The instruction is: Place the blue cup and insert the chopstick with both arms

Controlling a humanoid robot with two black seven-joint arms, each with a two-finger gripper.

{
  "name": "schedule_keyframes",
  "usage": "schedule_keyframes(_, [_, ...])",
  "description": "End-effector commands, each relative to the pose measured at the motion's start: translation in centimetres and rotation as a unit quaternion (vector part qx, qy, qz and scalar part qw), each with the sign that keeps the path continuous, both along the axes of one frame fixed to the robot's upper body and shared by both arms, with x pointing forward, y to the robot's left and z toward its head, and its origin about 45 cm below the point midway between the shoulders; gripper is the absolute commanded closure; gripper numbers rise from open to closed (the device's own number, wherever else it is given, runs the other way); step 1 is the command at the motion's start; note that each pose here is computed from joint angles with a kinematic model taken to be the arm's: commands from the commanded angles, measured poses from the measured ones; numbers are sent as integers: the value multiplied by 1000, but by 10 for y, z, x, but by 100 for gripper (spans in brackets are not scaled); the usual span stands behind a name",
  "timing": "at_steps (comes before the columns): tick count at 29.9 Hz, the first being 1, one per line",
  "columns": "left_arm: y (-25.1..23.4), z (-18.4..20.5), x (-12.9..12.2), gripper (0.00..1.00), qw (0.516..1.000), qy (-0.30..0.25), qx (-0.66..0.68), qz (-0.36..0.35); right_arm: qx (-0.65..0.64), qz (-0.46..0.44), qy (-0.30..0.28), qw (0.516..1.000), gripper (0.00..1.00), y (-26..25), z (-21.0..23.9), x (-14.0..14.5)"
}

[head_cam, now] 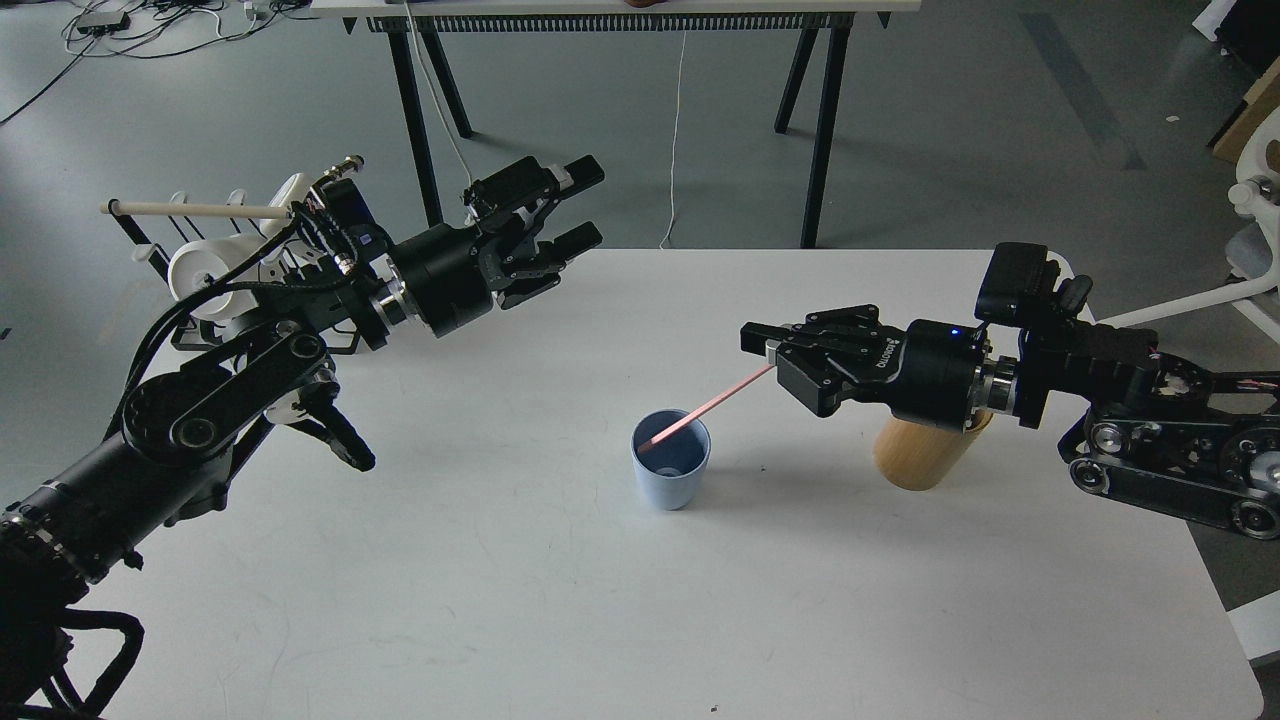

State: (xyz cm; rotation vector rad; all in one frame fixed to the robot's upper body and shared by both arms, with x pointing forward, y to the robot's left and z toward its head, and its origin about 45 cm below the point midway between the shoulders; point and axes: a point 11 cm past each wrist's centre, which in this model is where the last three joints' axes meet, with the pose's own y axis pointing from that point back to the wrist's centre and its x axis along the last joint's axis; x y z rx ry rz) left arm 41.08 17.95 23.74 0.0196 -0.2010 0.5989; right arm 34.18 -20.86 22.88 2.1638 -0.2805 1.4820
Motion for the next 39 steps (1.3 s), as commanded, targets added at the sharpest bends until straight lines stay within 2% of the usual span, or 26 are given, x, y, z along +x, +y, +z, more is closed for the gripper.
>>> schedule_keyframes(1, [0, -1, 0, 5, 1000, 1, -1, 0, -8, 2, 5, 1000, 100, 1, -7, 0])
schedule_keyframes(6, [0, -1, 0, 5, 1000, 1, -1, 0, -13, 1, 1, 1000, 99, 4, -13, 5])
schedule_keyframes(11, [0, -1, 0, 5, 1000, 1, 0, 0, -11, 7, 0, 1000, 94, 12, -15, 7])
schedule_keyframes(14, [1, -3, -1, 5, 1000, 4, 0, 1, -11, 6, -1, 1000, 78, 13, -16, 9])
schedule_keyframes(27, [1, -3, -1, 5, 1000, 4, 0, 1, 10, 4, -7, 1000, 40, 21, -10, 10])
schedule_keyframes(34, [2, -2, -1, 5, 1000, 2, -2, 3, 54, -25, -10, 998, 38, 23, 5, 16])
schedule_keyframes(39, [2, 0, 0, 5, 1000, 1, -4, 5, 124, -57, 31, 990, 33, 22, 27, 6])
